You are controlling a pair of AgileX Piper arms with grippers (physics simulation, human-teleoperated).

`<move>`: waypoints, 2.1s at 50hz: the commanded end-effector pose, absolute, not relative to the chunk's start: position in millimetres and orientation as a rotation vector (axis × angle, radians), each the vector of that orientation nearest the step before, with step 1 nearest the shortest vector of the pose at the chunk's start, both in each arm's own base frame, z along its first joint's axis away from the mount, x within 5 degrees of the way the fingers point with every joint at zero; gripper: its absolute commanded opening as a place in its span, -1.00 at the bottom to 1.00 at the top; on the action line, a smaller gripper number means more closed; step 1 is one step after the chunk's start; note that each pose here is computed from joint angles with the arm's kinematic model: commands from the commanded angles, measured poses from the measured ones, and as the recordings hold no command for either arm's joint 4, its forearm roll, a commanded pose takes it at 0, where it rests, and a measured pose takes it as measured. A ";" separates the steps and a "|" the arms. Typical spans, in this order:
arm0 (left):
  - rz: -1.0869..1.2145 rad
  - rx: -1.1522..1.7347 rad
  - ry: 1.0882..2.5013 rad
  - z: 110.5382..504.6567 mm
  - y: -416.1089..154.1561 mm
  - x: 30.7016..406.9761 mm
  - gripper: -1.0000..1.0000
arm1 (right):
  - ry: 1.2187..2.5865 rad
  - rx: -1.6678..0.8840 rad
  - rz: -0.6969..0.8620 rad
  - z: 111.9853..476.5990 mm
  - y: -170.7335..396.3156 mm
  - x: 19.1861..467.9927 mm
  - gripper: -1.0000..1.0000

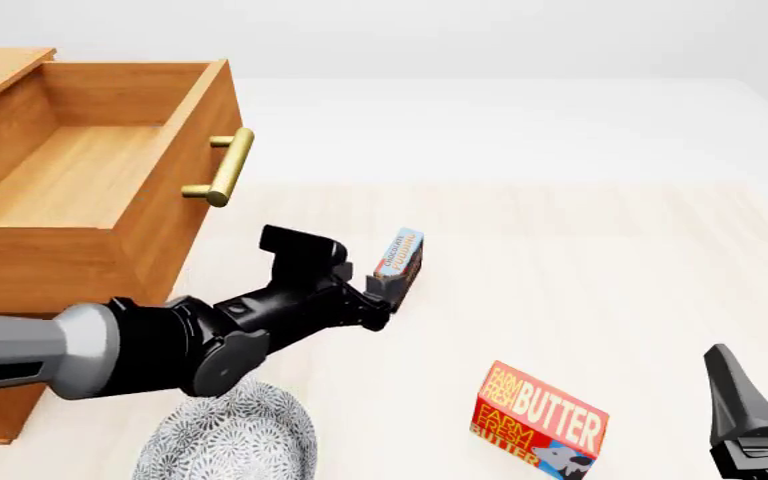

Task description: Put the chocolate pudding in the top drawer of the cabinet and close it.

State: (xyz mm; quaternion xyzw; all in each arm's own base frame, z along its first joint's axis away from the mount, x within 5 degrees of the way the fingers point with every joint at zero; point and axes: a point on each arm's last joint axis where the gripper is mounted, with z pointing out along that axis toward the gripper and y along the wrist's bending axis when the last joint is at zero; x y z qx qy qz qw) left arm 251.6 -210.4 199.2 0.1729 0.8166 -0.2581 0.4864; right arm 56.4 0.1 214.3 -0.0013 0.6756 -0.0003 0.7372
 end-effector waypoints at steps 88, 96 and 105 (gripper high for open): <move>-0.517 0.383 2.107 140.7 -221.2 314.5 1.00 | 1.484 -0.003 -0.001 214.3 0.1 56.4 1.00; -0.527 0.380 2.104 138.6 -224.6 314.9 1.00 | 1.484 -0.003 -0.001 214.3 0.1 56.4 1.00; -0.530 0.378 2.107 136.3 -227.6 317.9 1.00 | 1.484 -0.003 -0.001 214.3 0.1 56.4 1.00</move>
